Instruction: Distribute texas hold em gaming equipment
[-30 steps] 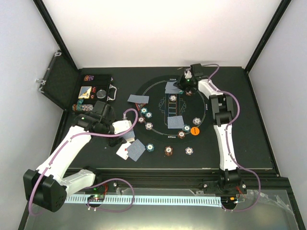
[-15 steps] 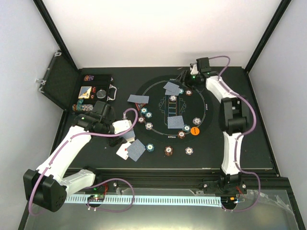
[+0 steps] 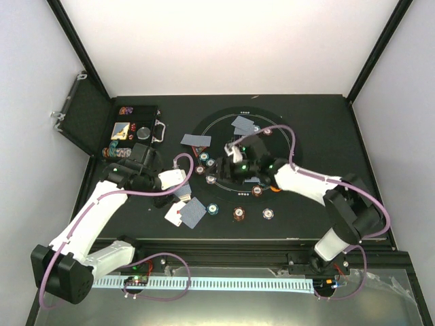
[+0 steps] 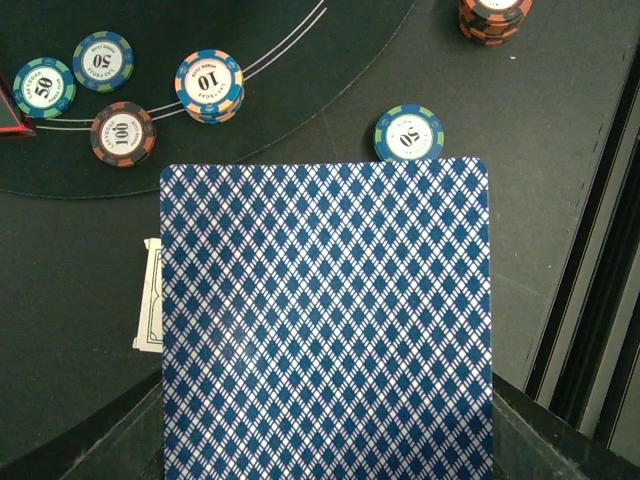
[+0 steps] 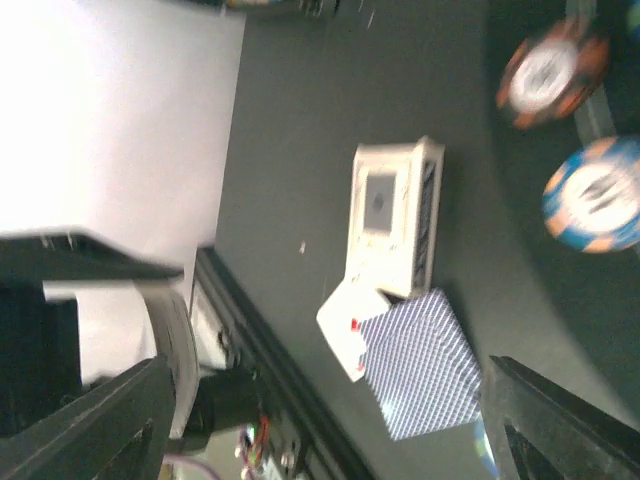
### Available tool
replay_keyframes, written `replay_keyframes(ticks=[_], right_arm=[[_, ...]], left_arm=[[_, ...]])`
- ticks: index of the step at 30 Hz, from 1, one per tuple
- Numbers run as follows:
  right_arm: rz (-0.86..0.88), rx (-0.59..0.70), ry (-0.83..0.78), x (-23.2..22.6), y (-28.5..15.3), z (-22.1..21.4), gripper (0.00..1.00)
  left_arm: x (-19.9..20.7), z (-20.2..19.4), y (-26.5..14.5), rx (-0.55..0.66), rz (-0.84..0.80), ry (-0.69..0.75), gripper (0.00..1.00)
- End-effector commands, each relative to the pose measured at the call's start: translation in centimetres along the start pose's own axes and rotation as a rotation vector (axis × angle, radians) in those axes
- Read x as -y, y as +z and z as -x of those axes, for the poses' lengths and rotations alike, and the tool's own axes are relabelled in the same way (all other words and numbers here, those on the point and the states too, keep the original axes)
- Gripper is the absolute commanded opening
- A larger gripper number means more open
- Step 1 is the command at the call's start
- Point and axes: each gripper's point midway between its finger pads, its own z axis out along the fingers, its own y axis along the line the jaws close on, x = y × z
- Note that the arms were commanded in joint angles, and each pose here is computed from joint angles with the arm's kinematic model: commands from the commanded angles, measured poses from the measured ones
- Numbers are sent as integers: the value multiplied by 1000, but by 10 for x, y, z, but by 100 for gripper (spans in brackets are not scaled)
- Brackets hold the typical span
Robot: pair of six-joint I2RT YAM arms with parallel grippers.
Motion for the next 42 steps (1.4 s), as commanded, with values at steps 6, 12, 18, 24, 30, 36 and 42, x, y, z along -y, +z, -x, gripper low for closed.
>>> replay_keyframes(ticks=[6,12,18,24,30,36,42], right_arm=[[321,-99,29,-77,24,-60,88],[338,-148,41,-80,38,-75,87],[345,-190,45,-86,57,-76,84],[346,-236,52,-89,78,-79,82],[330,-267,71,-80,94,-81,75],[304,-308,70,-62,97,-85,70],[268,-263,81,-34,73,-64,63]], left_arm=[[-2,9,-8,42,22,13,2],[-2,11,-10,51,24,16,1],[-1,13,-12,60,25,20,1],[0,13,-14,63,29,29,1],[1,12,-15,64,35,34,1],[1,12,-16,64,35,36,2],[1,13,-17,65,39,37,1]])
